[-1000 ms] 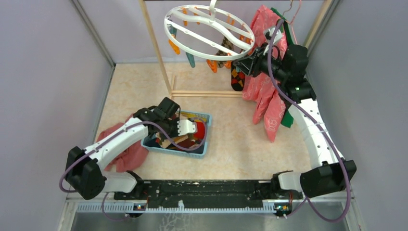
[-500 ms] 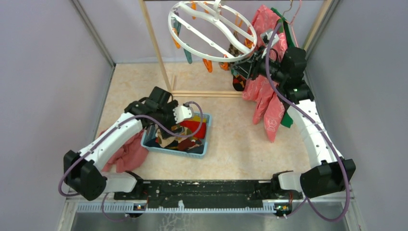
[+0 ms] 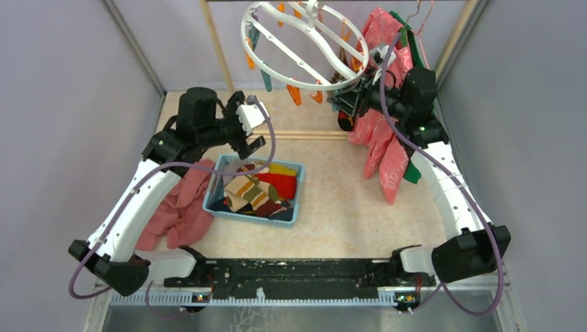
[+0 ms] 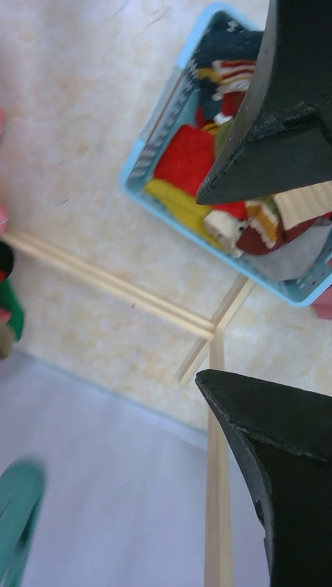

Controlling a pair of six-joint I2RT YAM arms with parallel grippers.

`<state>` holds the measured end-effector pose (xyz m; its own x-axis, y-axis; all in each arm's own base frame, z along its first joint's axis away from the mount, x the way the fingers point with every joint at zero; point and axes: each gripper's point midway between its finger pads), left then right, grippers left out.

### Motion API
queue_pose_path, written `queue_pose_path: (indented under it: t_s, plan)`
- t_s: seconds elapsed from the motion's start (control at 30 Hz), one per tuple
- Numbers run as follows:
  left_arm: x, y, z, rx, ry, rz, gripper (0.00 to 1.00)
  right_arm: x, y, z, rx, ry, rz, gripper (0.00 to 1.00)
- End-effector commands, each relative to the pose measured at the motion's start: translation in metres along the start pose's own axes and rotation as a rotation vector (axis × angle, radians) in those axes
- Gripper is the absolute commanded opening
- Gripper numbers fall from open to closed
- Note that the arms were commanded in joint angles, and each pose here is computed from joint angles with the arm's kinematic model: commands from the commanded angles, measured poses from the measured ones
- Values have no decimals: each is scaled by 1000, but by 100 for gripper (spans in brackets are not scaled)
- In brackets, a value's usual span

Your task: Remove the socks clipped to the hanger

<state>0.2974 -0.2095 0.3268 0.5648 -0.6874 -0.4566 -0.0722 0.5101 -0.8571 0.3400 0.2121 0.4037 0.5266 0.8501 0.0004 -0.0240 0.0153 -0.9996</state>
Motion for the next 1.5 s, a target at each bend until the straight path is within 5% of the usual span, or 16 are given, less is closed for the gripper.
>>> queue_pose_path:
  t_s: [0.0,0.5,0.67,0.8,0.93,1.47]
  plan:
    - [-12,-56,32,-73,-141,-169,93,6,-28,16,-58,-63,-60,13]
    - [-23,-127,88,-264,-362,-400,83,24,-29,47,-23,-203,-74,21]
    - [-20,-128,116,-250,-497,-419,73,21,-26,48,-26,-197,-69,33]
    - [-23,-131,133,-219,-581,-431,67,15,-18,44,-60,-152,-32,53]
    - [-22,-129,142,-198,-629,-427,65,3,-13,34,-107,-95,-16,61]
    - [-18,-107,156,-209,-664,-418,53,-43,19,-53,-247,318,100,64]
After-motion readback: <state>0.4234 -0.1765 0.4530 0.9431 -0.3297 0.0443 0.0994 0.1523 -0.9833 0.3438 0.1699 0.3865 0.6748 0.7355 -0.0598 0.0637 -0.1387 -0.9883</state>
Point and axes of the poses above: each gripper's point midway between its finger pads, its own x axis out along the fingers, its own z axis along the line the jaws close on, y = z × x, and after that the axes turned 13 degrees about -x, right-handed
